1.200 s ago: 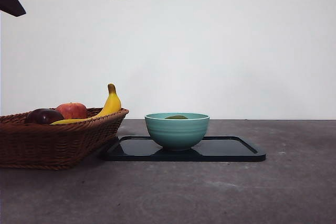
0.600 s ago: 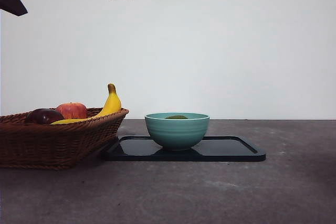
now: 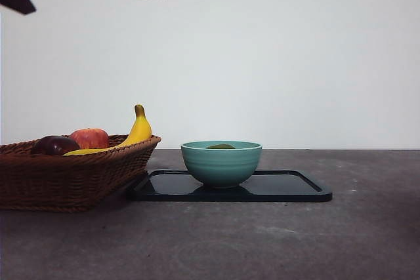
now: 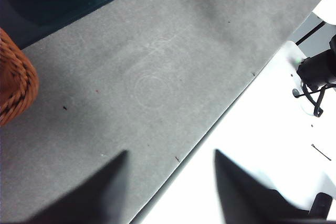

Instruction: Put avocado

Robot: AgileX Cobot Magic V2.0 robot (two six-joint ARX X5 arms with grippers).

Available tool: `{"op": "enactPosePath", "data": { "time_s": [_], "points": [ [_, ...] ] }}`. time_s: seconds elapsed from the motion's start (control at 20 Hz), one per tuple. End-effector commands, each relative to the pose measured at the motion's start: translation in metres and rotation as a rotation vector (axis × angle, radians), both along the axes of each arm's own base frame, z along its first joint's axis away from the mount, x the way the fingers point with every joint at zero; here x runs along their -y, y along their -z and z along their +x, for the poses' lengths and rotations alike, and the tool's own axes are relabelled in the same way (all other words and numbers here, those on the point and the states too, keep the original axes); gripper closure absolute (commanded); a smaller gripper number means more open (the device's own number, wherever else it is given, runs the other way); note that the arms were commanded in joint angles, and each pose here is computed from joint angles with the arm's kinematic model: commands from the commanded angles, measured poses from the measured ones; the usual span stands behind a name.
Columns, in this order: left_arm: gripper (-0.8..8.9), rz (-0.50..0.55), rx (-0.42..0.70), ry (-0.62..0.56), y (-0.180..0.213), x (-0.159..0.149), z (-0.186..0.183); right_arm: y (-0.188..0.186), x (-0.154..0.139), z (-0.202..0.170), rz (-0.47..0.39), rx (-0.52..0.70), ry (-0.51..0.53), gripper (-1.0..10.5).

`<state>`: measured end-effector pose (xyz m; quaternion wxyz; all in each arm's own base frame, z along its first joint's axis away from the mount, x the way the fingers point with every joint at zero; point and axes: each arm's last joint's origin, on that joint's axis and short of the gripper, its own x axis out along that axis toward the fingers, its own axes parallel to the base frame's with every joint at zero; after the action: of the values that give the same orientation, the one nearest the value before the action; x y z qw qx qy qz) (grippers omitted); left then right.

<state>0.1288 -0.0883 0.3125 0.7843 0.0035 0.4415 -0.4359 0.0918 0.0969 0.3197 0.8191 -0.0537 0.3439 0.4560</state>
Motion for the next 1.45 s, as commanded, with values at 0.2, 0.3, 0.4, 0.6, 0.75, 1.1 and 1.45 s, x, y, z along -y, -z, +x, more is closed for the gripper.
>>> {"op": "enactPosePath", "data": {
  "time_s": [0.2,0.3,0.4,0.6,0.75,1.1,1.45],
  "points": [
    [8.04,-0.003,0.009,0.017,-0.001,0.002,0.001,-0.002,-0.002,0.0,0.013,0.0,-0.004,9.4],
    [8.04,-0.003,0.009,0.018,-0.001,0.002,0.001,-0.002,-0.002,0.0,0.013,0.001,-0.004,9.4],
    [8.04,-0.003,0.009,0.018,-0.001,0.002,0.001,-0.002,-0.002,0.0,0.013,0.001,-0.004,9.4],
    [8.04,-0.003,0.009,0.018,-0.001,0.002,0.001,-0.002,-0.002,0.0,0.013,0.001,-0.004,9.4],
    [8.04,-0.003,0.009,0.018,-0.001,0.002,0.001,-0.002,-0.002,0.0,0.013,0.001,-0.004,9.4],
    [8.04,-0.065,0.433,-0.045,-0.028,-0.016,0.001,-0.002,-0.002,0.0,0.013,0.001,-0.004,9.4],
    [8.04,-0.056,1.119,-0.519,-0.013,-0.073,-0.021,-0.003,-0.002,0.0,0.013,0.001,-0.004,9.4]
  ]
}}
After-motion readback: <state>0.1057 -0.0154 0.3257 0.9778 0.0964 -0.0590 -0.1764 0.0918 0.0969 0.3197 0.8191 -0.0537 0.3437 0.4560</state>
